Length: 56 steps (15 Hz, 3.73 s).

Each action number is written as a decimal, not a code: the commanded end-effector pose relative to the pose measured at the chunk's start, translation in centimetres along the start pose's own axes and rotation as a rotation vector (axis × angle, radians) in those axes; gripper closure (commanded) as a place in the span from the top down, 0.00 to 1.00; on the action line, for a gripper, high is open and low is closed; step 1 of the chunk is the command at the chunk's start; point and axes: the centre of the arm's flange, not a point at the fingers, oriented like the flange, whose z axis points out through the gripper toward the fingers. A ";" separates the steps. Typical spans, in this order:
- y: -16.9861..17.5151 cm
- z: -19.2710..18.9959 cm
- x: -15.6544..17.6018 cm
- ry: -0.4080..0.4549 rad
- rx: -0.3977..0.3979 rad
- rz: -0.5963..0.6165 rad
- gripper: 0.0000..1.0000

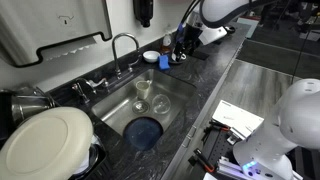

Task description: Move the blue sponge forward

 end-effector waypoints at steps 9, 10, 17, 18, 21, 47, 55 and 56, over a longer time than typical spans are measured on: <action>-0.3 6.6 3.4 -0.022 -0.003 0.072 1.00; -0.3 7.6 4.0 -0.007 -0.021 0.098 1.00; 1.4 12.7 7.6 0.049 -0.048 0.320 1.00; 2.0 13.3 8.2 0.056 -0.063 0.349 1.00; 2.4 12.7 7.2 0.047 -0.058 0.341 1.00; 3.5 23.8 15.9 0.213 -0.184 0.460 1.00; 5.3 26.3 17.0 0.291 -0.154 0.471 1.00; 5.6 26.6 17.2 0.281 -0.163 0.473 1.00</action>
